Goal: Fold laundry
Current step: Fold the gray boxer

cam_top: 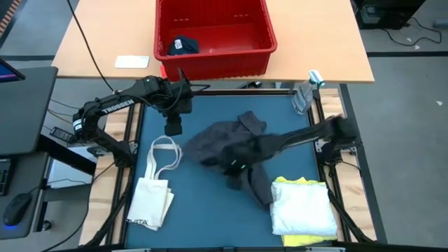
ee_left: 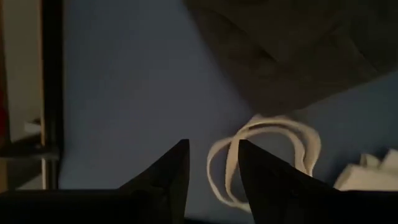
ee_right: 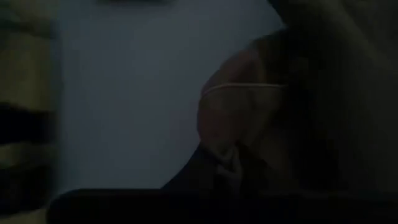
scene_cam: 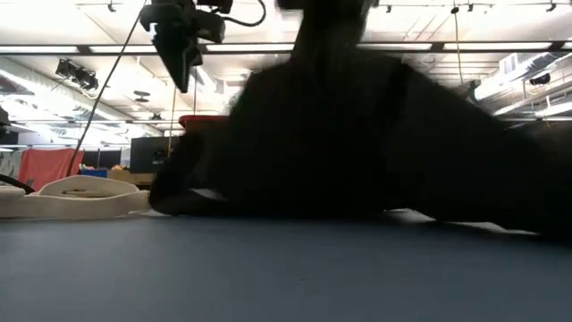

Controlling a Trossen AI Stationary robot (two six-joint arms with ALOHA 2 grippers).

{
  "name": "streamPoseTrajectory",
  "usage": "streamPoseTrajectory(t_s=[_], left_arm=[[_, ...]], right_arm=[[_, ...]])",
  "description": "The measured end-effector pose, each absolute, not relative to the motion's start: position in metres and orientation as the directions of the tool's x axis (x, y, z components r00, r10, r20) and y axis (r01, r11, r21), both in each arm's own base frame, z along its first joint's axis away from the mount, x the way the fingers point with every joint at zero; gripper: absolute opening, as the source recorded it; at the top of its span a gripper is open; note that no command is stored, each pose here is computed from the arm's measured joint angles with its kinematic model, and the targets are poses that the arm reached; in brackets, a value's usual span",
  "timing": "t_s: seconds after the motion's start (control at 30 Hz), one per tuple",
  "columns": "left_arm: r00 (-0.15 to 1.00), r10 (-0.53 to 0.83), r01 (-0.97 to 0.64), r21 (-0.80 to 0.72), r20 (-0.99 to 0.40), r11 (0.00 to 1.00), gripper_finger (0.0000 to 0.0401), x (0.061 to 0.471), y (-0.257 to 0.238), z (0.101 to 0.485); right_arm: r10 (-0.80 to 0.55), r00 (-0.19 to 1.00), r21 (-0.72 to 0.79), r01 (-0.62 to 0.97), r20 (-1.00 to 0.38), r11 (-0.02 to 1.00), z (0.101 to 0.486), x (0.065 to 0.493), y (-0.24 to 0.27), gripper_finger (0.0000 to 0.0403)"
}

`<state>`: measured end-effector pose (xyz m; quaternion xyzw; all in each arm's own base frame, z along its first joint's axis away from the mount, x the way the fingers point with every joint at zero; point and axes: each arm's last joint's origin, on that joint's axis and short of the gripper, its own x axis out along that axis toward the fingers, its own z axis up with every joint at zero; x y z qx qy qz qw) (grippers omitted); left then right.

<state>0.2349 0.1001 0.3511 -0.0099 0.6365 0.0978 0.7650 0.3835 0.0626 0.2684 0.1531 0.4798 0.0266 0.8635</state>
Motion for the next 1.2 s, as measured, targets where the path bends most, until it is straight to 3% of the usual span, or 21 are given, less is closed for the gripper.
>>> streamPoseTrajectory(t_s=[0.2, 0.33, 0.53, 0.7, 0.83, 1.03, 1.2], left_arm=[[0.173, -0.007, -0.114, -0.027, -0.985, 0.993, 0.0142, 0.23, 0.086, 0.353], [0.226, -0.063, -0.061, -0.078, -0.972, 0.995, 0.0142, 0.232, 0.071, 0.358], [0.344, -0.047, -0.056, -0.07, -0.938, 0.996, 0.0142, 0.247, 0.062, 0.361], [0.42, -0.023, -0.12, -0.081, -0.907, 0.989, 0.0142, 0.263, 0.068, 0.359], [0.424, -0.02, -0.163, -0.099, -0.905, 0.982, 0.0142, 0.268, 0.069, 0.356], [0.426, -0.038, -0.107, -0.091, -0.904, 0.99, 0.0146, 0.281, 0.058, 0.319], [0.376, -0.079, 0.048, -0.066, -0.923, 0.997, 0.0183, 0.283, 0.034, 0.263]], right_arm=[[0.484, 0.559, 0.541, -0.073, -0.674, 0.838, 0.349, 0.321, 0.023, 0.0029], [0.552, 0.585, 0.587, -0.153, -0.594, 0.795, 0.371, 0.288, 0.001, 0.0029], [0.343, 0.665, 0.476, 0.022, -0.664, 0.879, 0.349, 0.258, -0.056, 0.0029], [0.195, 0.58, 0.432, 0.304, -0.791, 0.849, 0.278, 0.25, -0.106, 0.003], [0.107, 0.469, 0.368, 0.51, -0.877, 0.777, 0.238, 0.232, -0.132, 0.0085], [0.047, 0.508, 0.311, 0.449, -0.86, 0.838, 0.253, 0.22, -0.144, 0.0174], [-0.075, 0.606, 0.227, 0.405, -0.792, 0.886, 0.294, 0.213, -0.149, 0.0196]])
